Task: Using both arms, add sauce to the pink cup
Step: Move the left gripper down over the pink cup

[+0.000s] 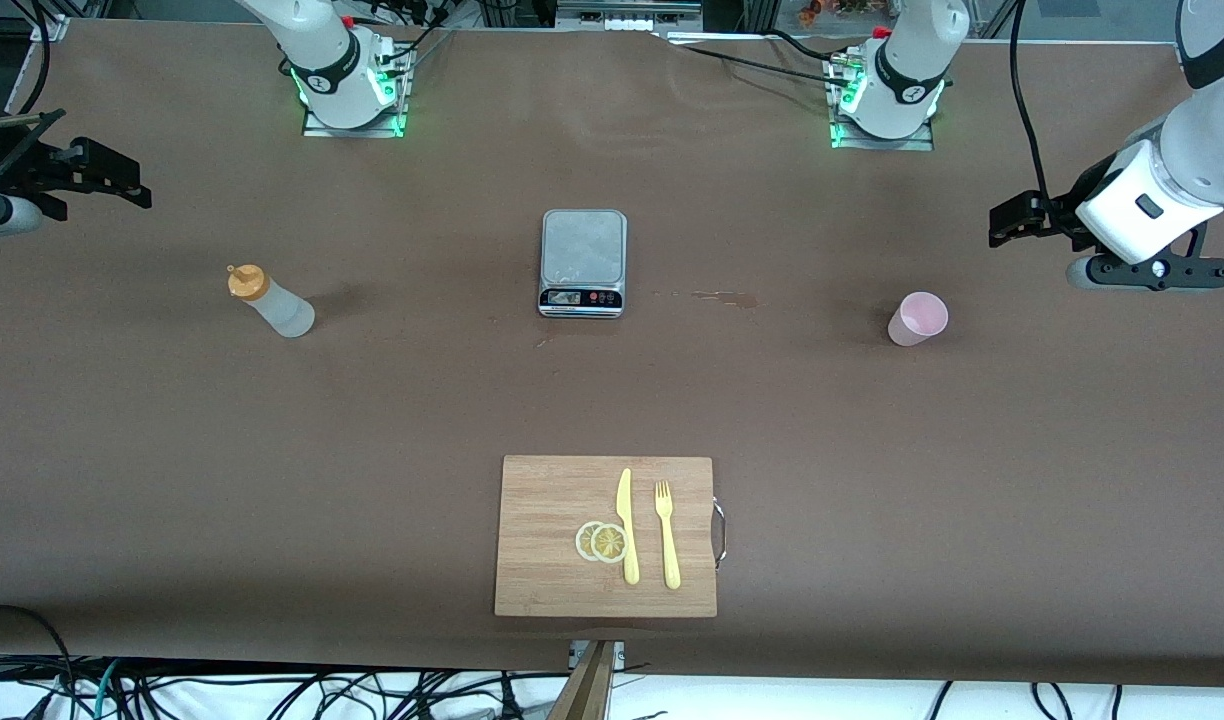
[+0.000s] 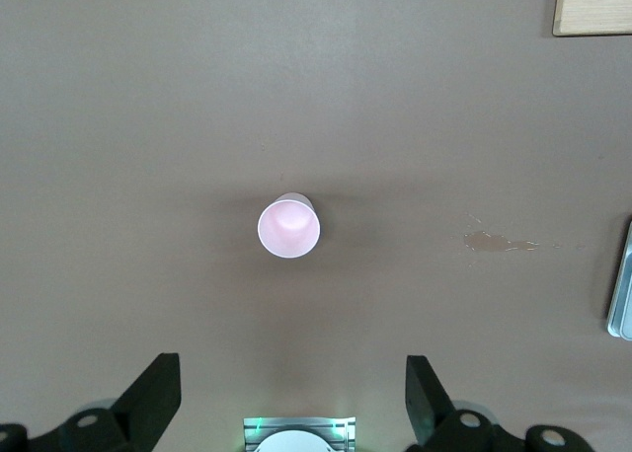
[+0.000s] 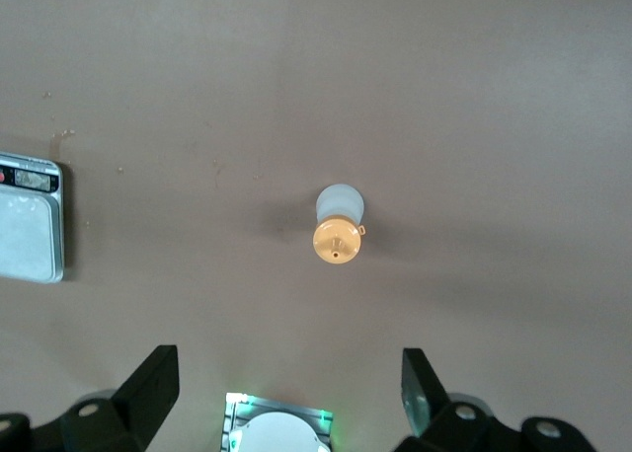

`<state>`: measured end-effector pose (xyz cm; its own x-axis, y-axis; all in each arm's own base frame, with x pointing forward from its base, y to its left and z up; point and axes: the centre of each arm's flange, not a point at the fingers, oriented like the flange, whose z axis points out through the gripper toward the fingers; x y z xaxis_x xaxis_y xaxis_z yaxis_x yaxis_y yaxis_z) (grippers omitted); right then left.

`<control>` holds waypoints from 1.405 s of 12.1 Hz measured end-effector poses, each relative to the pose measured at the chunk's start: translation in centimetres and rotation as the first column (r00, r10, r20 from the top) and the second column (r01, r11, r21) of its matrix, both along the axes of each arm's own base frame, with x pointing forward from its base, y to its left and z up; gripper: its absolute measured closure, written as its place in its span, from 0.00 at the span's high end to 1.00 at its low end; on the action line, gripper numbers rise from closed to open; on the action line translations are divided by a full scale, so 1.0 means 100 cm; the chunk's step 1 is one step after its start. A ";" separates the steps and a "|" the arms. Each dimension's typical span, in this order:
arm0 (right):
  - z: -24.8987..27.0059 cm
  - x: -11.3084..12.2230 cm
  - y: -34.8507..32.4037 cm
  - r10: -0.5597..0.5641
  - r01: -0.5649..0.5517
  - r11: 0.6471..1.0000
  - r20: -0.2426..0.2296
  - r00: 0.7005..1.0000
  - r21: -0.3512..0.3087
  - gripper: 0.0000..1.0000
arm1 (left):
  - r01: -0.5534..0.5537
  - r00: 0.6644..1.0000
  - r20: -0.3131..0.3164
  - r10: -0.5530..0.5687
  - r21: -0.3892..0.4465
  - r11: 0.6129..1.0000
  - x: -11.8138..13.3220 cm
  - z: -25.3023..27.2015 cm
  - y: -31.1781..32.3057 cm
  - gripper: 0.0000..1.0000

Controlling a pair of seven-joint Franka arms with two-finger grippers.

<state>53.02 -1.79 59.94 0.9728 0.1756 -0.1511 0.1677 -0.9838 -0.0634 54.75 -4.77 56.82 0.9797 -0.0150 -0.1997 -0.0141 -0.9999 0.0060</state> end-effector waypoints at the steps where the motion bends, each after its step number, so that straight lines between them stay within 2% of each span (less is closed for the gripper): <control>1: -0.003 -0.001 0.001 0.023 -0.023 1.000 -0.013 1.000 0.004 1.00 | 0.001 1.000 -0.001 -0.001 0.000 1.000 0.000 0.000 0.000 1.00; 3: -0.007 -0.004 0.003 0.048 -0.048 0.999 -0.042 0.998 0.011 1.00 | 0.002 1.000 -0.006 -0.002 0.000 1.000 0.001 -0.003 -0.001 1.00; 5: -0.004 -0.006 0.005 0.052 -0.052 0.999 -0.044 0.998 0.012 1.00 | -0.003 1.000 -0.014 0.003 0.001 1.000 0.003 -0.007 0.002 1.00; 10: 0.022 -0.019 0.003 0.052 -0.052 0.999 0.009 0.999 0.014 1.00 | -0.037 0.997 -0.061 0.037 0.004 0.999 0.012 -0.032 0.023 1.00; 13: 0.028 -0.022 0.003 0.056 -0.057 0.998 0.029 0.998 0.014 1.00 | -0.050 0.995 -0.090 0.050 0.003 0.999 0.017 -0.085 0.039 1.00; 17: 0.027 -0.021 0.003 0.058 -0.058 0.998 0.028 0.998 0.012 1.00 | 0.026 0.996 -0.085 -0.027 -0.018 0.999 0.005 -0.176 0.054 1.00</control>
